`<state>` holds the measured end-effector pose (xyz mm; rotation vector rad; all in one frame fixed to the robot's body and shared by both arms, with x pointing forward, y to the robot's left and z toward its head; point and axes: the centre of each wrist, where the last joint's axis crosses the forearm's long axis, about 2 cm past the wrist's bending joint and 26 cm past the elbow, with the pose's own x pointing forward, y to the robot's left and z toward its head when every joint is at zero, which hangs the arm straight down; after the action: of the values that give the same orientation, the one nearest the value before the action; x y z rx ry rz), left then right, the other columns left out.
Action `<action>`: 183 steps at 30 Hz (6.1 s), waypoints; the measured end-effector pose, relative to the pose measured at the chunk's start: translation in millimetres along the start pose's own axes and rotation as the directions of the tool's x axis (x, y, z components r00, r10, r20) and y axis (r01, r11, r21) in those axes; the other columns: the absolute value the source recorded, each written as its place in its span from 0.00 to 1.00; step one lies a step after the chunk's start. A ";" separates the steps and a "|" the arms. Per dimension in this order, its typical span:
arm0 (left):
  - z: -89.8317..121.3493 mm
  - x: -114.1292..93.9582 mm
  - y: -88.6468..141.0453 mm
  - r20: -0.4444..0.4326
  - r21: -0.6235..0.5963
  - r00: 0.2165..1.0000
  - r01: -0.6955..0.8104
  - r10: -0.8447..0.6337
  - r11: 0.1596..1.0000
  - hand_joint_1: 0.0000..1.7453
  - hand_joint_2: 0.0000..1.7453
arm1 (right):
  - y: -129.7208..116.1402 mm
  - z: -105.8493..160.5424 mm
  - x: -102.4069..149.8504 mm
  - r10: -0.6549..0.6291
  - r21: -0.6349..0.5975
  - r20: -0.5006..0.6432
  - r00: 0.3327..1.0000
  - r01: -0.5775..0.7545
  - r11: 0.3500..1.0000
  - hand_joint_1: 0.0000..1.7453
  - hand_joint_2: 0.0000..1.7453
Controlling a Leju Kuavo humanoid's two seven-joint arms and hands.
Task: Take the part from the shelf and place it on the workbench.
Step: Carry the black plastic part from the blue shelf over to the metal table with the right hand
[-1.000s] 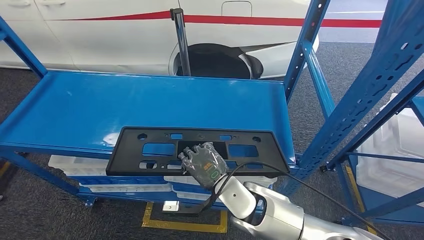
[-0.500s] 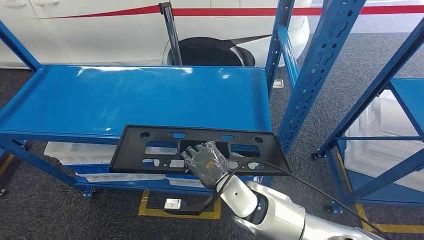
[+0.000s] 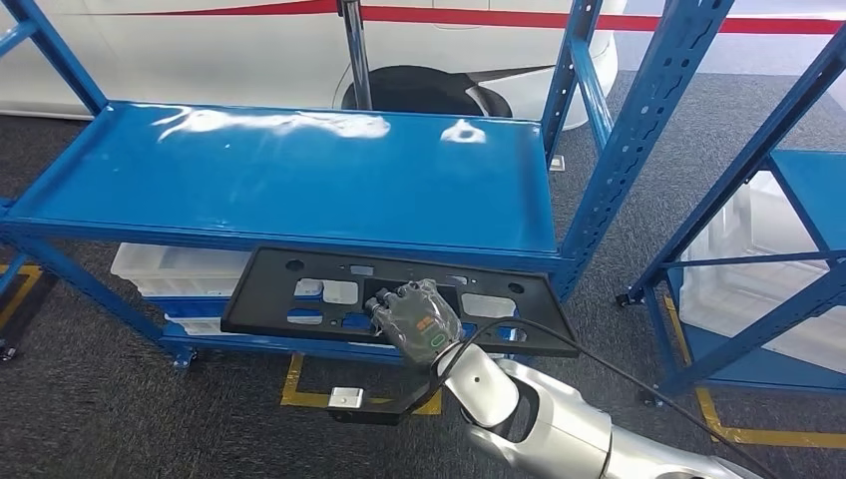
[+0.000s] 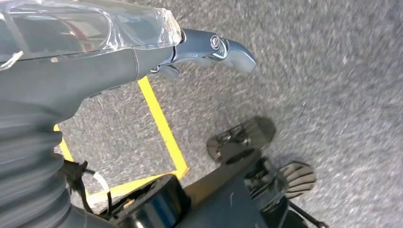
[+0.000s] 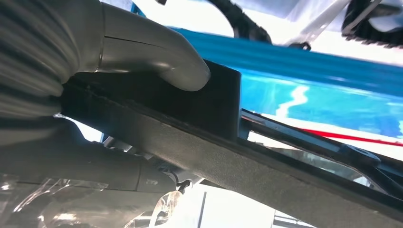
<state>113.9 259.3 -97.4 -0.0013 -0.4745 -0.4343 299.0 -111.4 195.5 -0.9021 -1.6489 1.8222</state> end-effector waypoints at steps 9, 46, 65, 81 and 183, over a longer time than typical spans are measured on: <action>-0.1 0.5 0.2 0.003 0.000 1.000 0.004 -0.004 1.000 0.00 1.00 | -4.4 -1.5 -2.1 -0.035 -0.005 -0.003 0.999 0.035 0.999 1.00 1.00; 1.1 -5.3 0.7 -0.010 0.004 1.000 0.013 -0.013 1.000 0.00 1.00 | -20.1 -12.9 -3.2 -0.071 -0.032 0.016 0.997 0.072 0.997 1.00 1.00; 2.0 -8.9 0.2 -0.026 0.009 0.999 0.020 -0.020 1.000 0.00 1.00 | -17.5 -12.8 0.9 -0.055 -0.023 0.024 0.998 0.056 0.998 1.00 1.00; 2.6 -11.4 0.0 -0.027 0.010 0.999 0.026 -0.025 1.000 0.00 1.00 | -18.2 -13.6 5.2 -0.053 -0.025 0.026 0.998 0.054 0.998 1.00 1.00; 3.4 -16.7 10.1 -0.073 0.009 0.993 0.095 -0.094 0.995 0.00 1.00 | -3.5 -5.3 6.6 -0.125 0.046 0.035 0.992 0.123 0.991 1.00 1.00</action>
<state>103.2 275.6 -100.8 0.0487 -0.4066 -0.5223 298.7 -102.6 197.9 -0.7344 -1.6430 1.7935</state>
